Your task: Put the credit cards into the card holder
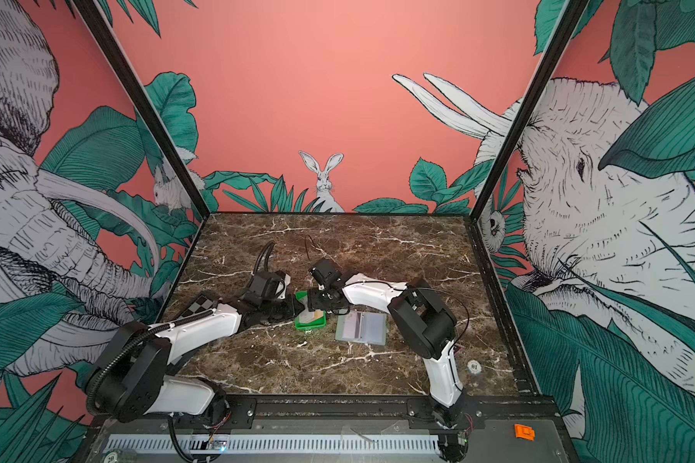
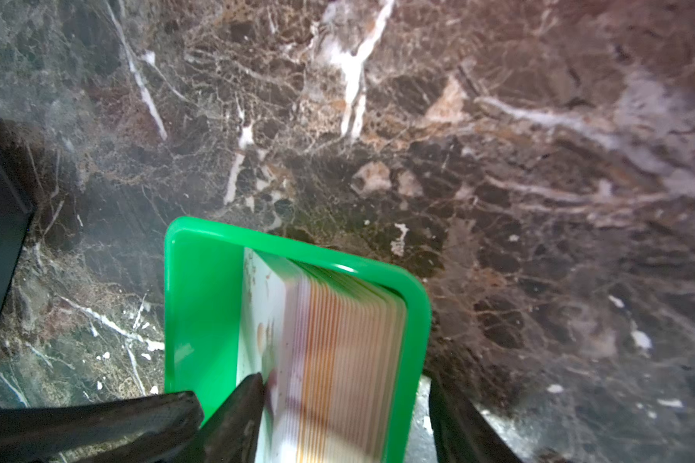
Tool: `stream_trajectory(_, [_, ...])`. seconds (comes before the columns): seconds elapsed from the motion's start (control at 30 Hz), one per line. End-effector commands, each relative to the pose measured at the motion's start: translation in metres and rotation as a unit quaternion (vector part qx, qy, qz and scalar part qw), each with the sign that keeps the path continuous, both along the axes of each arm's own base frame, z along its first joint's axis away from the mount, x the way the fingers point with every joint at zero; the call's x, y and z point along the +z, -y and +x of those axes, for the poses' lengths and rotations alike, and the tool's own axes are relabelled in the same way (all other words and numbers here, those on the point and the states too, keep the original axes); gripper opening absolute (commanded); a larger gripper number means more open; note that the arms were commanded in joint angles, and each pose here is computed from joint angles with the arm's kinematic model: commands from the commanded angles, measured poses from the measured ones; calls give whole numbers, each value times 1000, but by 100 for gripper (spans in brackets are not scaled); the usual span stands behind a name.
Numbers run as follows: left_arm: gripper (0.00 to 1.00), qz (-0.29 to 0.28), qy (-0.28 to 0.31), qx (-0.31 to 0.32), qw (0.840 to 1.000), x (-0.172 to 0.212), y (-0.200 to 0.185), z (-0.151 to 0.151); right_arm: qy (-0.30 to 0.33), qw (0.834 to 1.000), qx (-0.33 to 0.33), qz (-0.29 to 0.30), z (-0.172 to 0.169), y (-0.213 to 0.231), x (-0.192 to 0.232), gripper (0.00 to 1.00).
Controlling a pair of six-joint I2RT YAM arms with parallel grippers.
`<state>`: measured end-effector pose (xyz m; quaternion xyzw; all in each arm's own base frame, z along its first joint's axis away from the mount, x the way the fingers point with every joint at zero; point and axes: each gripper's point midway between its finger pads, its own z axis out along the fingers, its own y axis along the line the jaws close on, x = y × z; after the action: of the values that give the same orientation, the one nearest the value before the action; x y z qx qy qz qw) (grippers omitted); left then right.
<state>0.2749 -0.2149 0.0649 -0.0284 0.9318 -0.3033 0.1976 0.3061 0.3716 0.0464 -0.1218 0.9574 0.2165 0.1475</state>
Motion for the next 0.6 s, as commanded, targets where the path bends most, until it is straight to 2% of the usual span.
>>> stream_trajectory(0.0, [17, -6, -3, 6, 1000, -3, -1, 0, 12, 1000, -3, -11, 3, 13, 11, 65])
stream_trajectory(0.57, [19, -9, -26, -3, 1000, -15, 8, 0, 16, 1000, -7, -9, 4, 20, 19, 65])
